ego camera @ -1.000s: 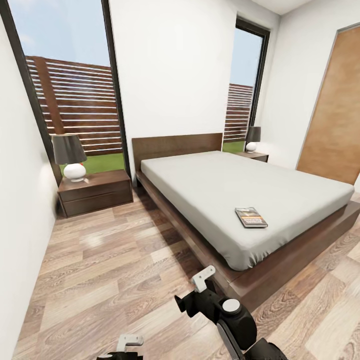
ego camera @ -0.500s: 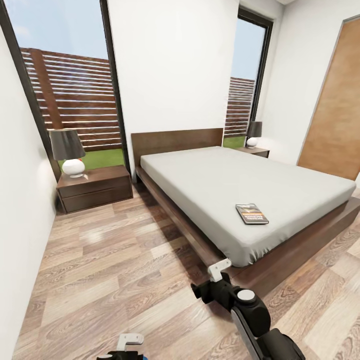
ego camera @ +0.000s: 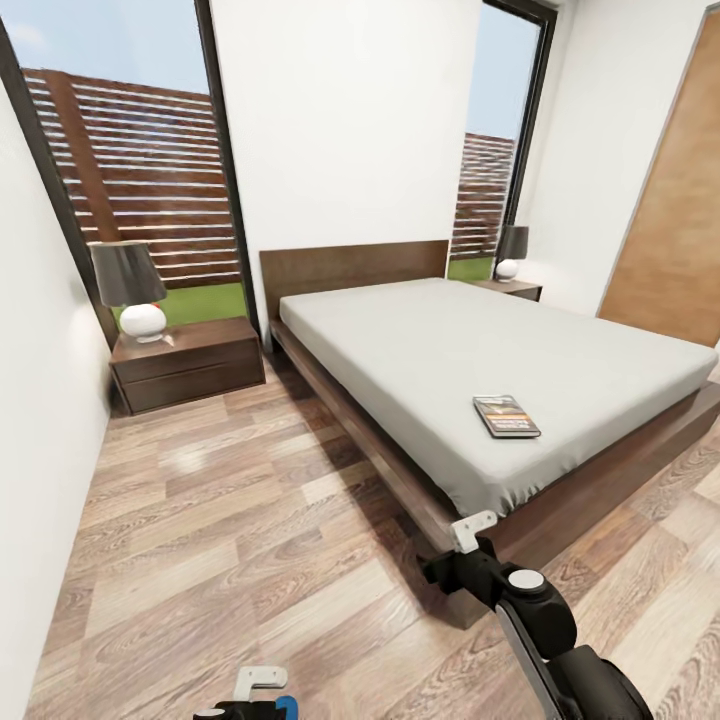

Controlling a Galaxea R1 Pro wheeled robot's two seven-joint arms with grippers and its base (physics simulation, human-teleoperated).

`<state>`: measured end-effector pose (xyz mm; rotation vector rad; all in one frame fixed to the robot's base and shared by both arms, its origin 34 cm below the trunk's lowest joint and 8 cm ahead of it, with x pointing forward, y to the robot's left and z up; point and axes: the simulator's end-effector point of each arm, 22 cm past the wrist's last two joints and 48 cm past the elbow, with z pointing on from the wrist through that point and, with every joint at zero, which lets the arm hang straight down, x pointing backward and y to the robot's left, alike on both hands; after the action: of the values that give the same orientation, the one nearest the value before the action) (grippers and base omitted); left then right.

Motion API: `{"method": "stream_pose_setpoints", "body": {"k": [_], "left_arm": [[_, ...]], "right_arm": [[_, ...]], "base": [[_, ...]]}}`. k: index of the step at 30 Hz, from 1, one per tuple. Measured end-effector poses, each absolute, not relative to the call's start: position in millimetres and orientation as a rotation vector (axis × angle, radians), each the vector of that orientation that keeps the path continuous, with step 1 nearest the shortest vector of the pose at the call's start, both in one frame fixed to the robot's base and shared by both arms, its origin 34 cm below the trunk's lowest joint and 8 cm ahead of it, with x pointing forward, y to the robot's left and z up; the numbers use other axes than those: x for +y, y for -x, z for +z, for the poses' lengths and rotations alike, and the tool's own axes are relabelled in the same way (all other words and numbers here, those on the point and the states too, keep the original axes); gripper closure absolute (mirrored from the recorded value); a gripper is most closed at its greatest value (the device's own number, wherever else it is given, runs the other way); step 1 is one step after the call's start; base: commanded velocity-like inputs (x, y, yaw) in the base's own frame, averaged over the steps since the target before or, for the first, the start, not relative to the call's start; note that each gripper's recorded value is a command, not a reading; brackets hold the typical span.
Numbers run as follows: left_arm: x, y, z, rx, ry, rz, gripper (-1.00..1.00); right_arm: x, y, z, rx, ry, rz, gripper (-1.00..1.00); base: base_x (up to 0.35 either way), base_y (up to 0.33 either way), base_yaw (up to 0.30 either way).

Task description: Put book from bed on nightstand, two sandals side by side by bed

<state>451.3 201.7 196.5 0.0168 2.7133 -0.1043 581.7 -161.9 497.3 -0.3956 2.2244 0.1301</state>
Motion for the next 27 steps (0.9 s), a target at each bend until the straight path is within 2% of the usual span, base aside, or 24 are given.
{"method": "stream_pose_setpoints", "body": {"k": [27], "left_arm": [[202.0,-439.0,180.9,2.753,-0.015,-0.105,-1.00]], "right_arm": [[-172.3,-582.7,475.3,2.269,0.380,0.123,-1.00]], "base": [[0.000,0.000,0.000]]}}
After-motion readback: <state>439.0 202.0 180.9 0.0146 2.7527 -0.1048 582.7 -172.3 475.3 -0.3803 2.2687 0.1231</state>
